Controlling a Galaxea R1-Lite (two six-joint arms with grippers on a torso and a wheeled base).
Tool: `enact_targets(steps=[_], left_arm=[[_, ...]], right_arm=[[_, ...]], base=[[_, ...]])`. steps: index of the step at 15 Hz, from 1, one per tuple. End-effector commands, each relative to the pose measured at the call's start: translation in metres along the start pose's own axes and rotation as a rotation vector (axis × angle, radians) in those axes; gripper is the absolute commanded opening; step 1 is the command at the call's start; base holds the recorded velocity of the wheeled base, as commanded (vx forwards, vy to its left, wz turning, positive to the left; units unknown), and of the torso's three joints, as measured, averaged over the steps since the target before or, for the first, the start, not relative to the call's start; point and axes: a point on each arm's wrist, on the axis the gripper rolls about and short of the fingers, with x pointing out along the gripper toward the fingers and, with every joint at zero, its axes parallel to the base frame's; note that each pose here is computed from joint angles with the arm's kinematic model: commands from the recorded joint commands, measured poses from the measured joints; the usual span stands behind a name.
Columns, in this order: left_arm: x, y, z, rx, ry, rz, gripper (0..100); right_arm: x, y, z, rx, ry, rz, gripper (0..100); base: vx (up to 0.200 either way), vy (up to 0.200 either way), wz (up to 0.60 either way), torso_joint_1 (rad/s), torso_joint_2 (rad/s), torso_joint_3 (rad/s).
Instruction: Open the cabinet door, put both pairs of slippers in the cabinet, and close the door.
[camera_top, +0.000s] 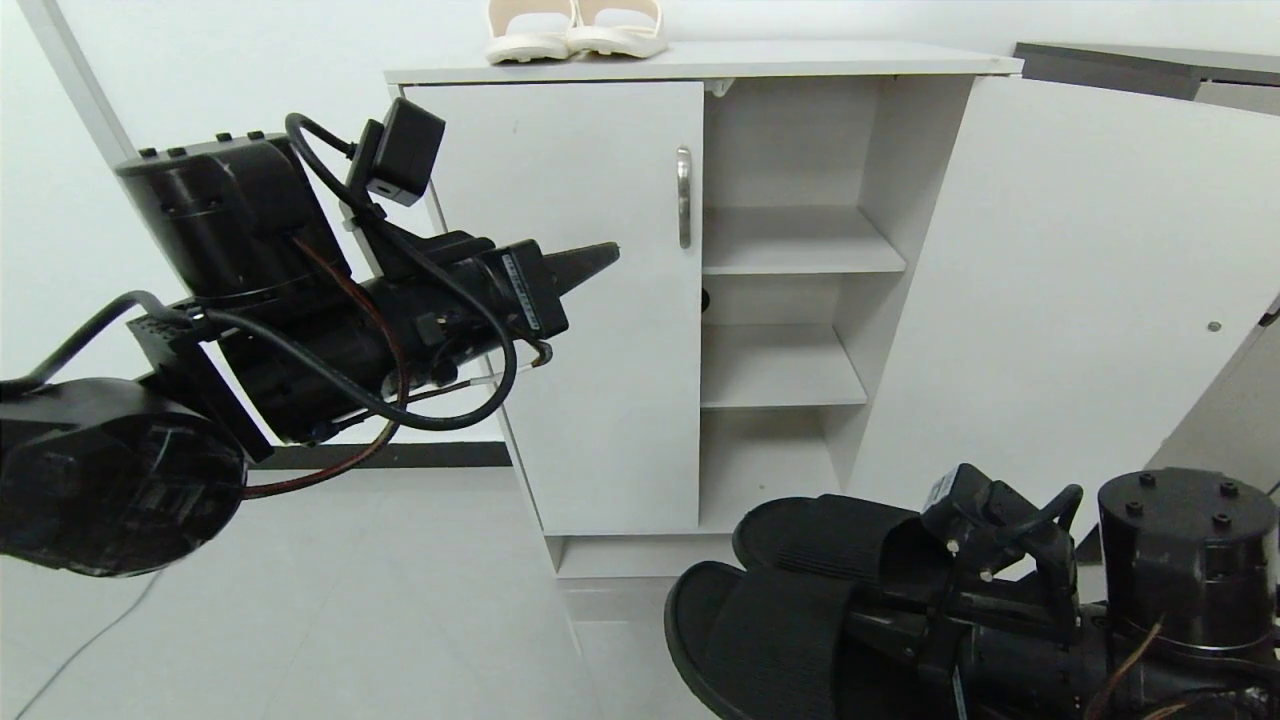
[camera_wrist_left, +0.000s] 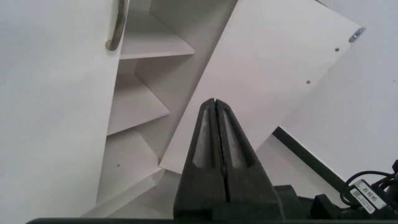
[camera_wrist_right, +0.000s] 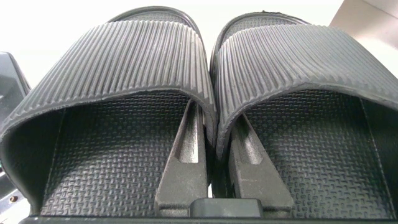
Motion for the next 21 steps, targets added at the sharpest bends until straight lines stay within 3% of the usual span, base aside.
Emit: enact_targets(steps=[1,21], left_arm=[[-0.0009,-0.0009,0.0013,0.001,-0.004,-0.002,0],[-0.0009,-0.0009,0.0013,0.001,-0.004,-0.002,0]], right_arm=[[0.0006,0.0000,-0.0004,0.000,0.002,0.001,0],[0.0006,0.0000,-0.0004,0.000,0.002,0.001,0]], base=[[0.000,0.000,0.00,0.000,0.00,0.000],[0.000,0.000,0.00,0.000,0.00,0.000]])
